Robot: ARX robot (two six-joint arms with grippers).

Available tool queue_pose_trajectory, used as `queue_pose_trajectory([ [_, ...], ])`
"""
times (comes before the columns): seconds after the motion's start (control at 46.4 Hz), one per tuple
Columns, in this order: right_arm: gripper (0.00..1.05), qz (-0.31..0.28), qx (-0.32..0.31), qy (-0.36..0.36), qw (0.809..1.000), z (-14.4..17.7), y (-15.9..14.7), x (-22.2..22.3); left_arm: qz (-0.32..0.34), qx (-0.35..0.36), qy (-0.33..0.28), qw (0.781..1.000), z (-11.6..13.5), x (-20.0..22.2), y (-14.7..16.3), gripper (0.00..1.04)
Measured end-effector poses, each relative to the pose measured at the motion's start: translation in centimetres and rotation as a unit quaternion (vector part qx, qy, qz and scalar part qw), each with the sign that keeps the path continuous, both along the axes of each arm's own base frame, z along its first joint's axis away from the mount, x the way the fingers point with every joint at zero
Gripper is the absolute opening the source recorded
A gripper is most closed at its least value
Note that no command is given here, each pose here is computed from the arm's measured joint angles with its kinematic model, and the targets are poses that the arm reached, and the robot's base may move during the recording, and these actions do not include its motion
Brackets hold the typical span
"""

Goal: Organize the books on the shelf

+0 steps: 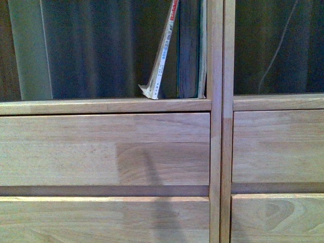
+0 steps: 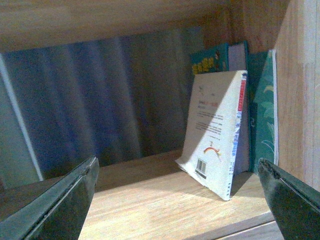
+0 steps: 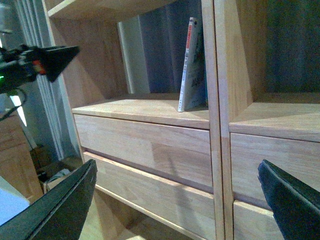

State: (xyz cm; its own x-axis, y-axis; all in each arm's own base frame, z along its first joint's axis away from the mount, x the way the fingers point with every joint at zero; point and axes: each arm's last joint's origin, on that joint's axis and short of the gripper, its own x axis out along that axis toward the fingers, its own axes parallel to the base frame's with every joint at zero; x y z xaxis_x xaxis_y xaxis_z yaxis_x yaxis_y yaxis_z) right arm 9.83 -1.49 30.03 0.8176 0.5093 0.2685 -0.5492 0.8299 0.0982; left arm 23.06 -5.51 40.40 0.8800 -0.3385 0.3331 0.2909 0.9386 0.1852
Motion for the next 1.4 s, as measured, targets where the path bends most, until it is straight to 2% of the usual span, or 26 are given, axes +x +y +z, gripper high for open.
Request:
queue_pose_trajectory([
  [0.129, 0.98, 0.000, 0.000, 0.000, 1.000, 0.0, 0.0, 0.0, 0.003, -0.023, -0.022, 0.999, -1.6, -3.7, 4.8, 0.97],
  [0.216, 0.98, 0.000, 0.000, 0.000, 1.000, 0.0, 0.0, 0.0, 0.015, -0.037, -0.020, 0.999, -2.3, -4.8, 6.0, 0.97],
  [0.345, 0.98, 0.000, 0.000, 0.000, 1.000, 0.0, 0.0, 0.0, 0.015, -0.049, -0.002, 0.999, -2.6, -4.7, 6.1, 0.96],
  [0.367, 0.98, 0.000, 0.000, 0.000, 1.000, 0.0, 0.0, 0.0, 0.043, -0.061, 0.020, 0.997, -2.7, -4.7, 5.9, 0.93],
  [0.41, 0.96, -0.011, 0.002, 0.003, 1.000, 0.0, 0.0, 0.1, 0.112, -0.078, 0.103, 0.985, -3.7, -5.0, 5.6, 0.82],
  [0.453, 0.88, -0.102, 0.019, 0.031, 0.994, 0.1, 0.2, 0.1, 0.148, -0.078, 0.152, 0.974, -5.4, -5.6, 5.6, 0.73],
  [0.496, 0.80, -0.176, 0.005, 0.071, 0.982, -0.6, 0.5, 0.0, 0.159, -0.076, 0.170, 0.970, -7.2, -6.1, 5.6, 0.65],
  [0.582, 0.63, -0.262, -0.039, 0.121, 0.957, -3.4, 0.9, -0.1, 0.163, -0.073, 0.180, 0.967, -10.2, -6.9, 5.6, 0.47],
  [0.604, 0.62, -0.271, -0.044, 0.122, 0.954, -3.6, 1.0, -0.1, 0.163, -0.073, 0.180, 0.967, -10.4, -6.9, 5.6, 0.45],
  [0.69, 0.43, -0.276, -0.070, 0.129, 0.950, -5.8, 1.4, 0.1, 0.161, -0.071, 0.182, 0.967, -12.9, -7.7, 5.5, 0.26],
  [0.755, 0.32, -0.277, -0.074, 0.125, 0.950, -6.6, 1.4, 0.0, 0.163, -0.071, 0.183, 0.967, -14.1, -8.1, 5.5, 0.14],
  [0.841, 0.20, -0.276, -0.077, 0.121, 0.950, -7.3, 1.5, 0.0, 0.162, -0.071, 0.184, 0.967, -15.3, -8.5, 5.5, 0.03],
  [0.971, 0.03, -0.278, -0.084, 0.121, 0.949, -8.7, 1.5, 0.0, 0.163, -0.069, 0.185, 0.967, -17.1, -9.2, 5.5, 0.03],
  [1.402, 0.03, -0.278, -0.084, 0.122, 0.949, -11.2, 1.5, 0.0, 0.163, -0.069, 0.184, 0.967, -20.5, -10.7, 5.5, 0.03],
])
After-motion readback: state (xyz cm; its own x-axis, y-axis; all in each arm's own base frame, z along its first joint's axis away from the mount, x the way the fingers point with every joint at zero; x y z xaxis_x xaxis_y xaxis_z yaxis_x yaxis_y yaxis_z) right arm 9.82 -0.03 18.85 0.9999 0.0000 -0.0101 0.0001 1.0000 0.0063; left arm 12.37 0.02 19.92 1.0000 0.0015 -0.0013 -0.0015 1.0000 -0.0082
